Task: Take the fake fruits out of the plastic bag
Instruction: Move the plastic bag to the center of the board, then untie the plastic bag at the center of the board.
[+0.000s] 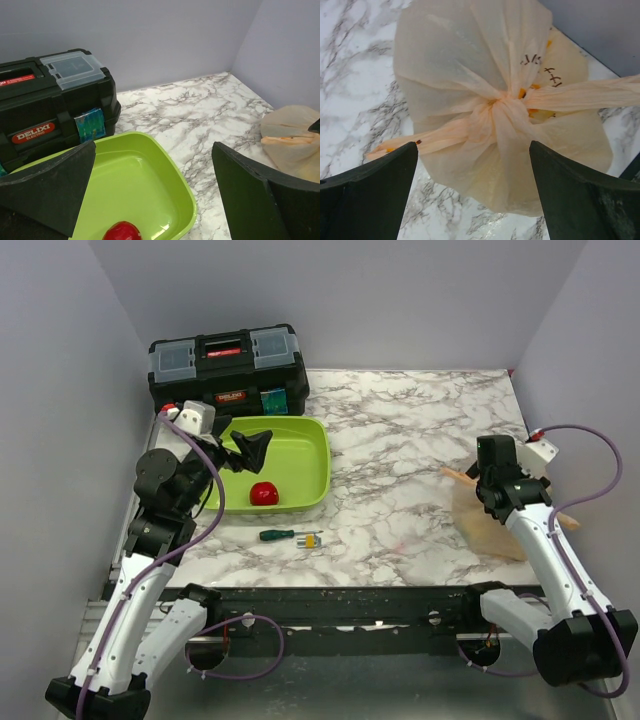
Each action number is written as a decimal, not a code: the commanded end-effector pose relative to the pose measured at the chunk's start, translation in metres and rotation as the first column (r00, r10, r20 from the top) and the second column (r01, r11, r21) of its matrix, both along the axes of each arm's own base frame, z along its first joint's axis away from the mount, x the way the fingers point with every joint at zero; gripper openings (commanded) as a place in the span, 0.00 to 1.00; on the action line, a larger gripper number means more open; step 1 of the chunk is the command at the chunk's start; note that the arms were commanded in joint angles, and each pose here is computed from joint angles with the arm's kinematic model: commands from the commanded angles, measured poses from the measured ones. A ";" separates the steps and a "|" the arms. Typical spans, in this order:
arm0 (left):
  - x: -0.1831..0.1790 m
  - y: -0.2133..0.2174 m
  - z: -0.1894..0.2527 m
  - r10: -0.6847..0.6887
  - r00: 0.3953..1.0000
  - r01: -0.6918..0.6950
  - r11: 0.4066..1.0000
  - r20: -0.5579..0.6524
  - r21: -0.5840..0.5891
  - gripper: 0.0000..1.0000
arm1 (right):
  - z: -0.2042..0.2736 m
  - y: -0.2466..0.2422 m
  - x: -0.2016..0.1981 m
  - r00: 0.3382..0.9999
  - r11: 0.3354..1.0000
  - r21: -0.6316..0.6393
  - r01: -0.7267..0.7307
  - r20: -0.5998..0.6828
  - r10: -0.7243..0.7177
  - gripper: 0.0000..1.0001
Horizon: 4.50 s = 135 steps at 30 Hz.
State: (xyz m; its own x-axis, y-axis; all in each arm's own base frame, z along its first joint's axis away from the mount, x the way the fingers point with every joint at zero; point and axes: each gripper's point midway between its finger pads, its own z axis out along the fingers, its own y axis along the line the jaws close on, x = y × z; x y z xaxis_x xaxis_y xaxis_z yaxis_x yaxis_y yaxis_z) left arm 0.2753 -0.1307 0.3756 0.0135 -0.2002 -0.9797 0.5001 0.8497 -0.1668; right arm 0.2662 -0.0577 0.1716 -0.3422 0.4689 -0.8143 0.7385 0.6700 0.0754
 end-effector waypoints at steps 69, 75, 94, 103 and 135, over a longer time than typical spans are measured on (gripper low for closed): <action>-0.023 -0.156 -0.056 -0.556 0.714 0.452 0.831 -0.427 -0.326 0.91 | -0.042 0.185 0.016 0.942 0.686 0.646 -0.333 0.201 0.269 0.01; -0.013 -0.187 -0.042 -0.584 0.702 0.515 0.811 -0.407 -0.277 0.91 | -0.035 0.217 0.018 0.942 0.639 0.691 -0.336 0.234 0.242 0.01; -0.025 -0.210 -0.106 -0.510 0.702 0.575 0.818 -0.497 -0.026 0.88 | 0.008 0.272 0.043 0.910 0.421 0.807 -0.414 0.361 0.204 0.08; -0.030 -0.224 -0.127 -0.499 0.667 0.598 0.801 -0.553 -0.002 0.83 | 0.017 0.248 0.019 0.705 0.534 0.469 -0.703 0.364 0.609 0.54; -0.024 -0.237 -0.163 -0.424 0.596 0.601 0.799 -0.682 0.029 0.77 | -0.029 0.249 -0.044 0.435 0.329 0.515 -0.792 0.097 0.895 0.08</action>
State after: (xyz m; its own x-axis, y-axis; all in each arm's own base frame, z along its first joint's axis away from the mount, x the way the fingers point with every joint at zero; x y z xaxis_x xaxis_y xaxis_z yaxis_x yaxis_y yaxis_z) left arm 0.2488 -0.3640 0.2180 -0.6309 0.2282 -0.7415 0.7211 0.5252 -0.4519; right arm 0.2307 0.1670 0.1323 -0.8620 0.0803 -0.5006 -0.1172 0.9291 0.3507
